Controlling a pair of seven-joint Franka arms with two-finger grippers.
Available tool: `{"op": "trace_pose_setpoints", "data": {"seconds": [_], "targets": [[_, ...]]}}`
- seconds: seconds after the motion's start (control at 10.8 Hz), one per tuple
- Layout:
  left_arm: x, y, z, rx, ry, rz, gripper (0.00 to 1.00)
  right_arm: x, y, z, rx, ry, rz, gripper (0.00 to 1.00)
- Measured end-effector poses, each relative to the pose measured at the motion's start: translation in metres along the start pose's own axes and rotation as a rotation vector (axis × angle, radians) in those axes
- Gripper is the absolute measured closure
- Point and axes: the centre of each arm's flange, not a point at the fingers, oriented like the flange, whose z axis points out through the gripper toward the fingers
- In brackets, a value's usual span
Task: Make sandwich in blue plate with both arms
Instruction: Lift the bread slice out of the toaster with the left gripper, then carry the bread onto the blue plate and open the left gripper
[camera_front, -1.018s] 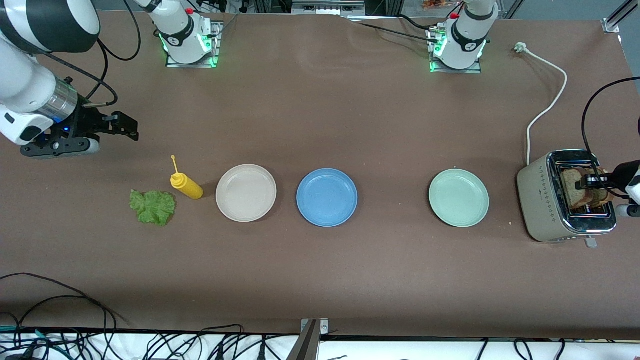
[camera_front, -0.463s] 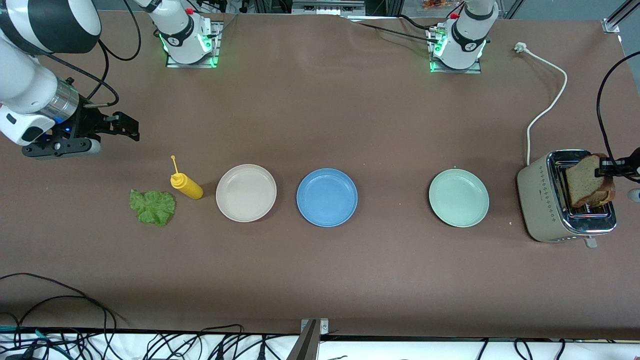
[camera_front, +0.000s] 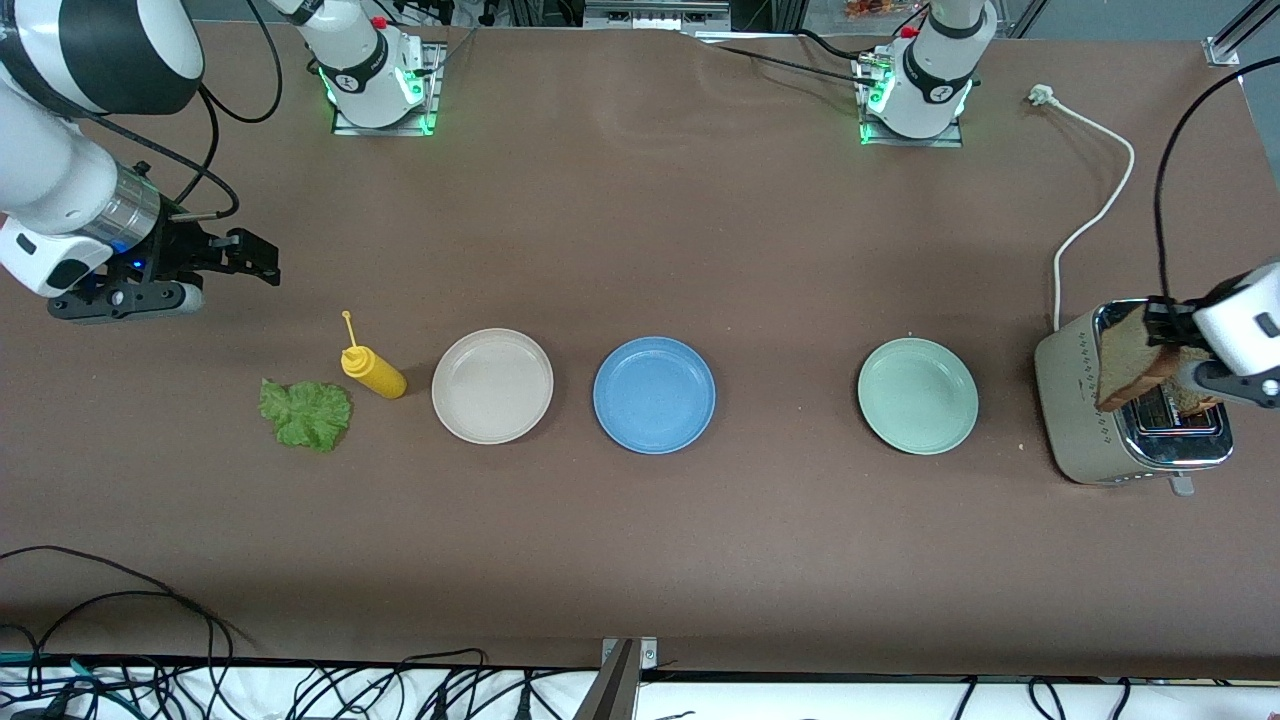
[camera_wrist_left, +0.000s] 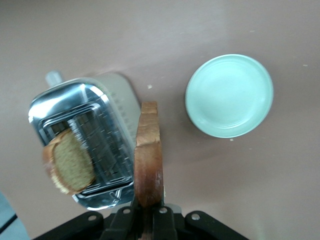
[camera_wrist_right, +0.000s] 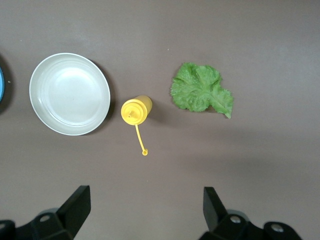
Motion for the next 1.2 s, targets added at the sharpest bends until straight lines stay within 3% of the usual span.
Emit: {"op": "trace_pose_setpoints", "data": {"seconds": [0.19,0.28,0.74,1.02,1.2], "targets": [[0.016,0.050,-0.007,-0.022,0.017,0.088,0.91,-0.002,-0.002,-0.007,0.000,-0.006,-0.003,0.00],[0.023,0.075,-0.008,-0.073,0.029,0.114,0.91,-0.004,-0.002,-0.009,-0.001,-0.011,-0.003,0.00],[0.077,0.180,0.054,-0.444,-0.024,0.137,0.91,-0.004,-0.001,-0.010,-0.004,-0.012,-0.033,0.00],[0.111,0.236,0.091,-0.729,-0.013,0.123,0.91,-0.001,0.001,-0.008,-0.035,-0.002,-0.044,0.00],[0.139,0.265,0.120,-0.954,0.021,0.049,0.91,0.000,-0.004,-0.005,-0.036,-0.006,-0.054,0.00]]}}
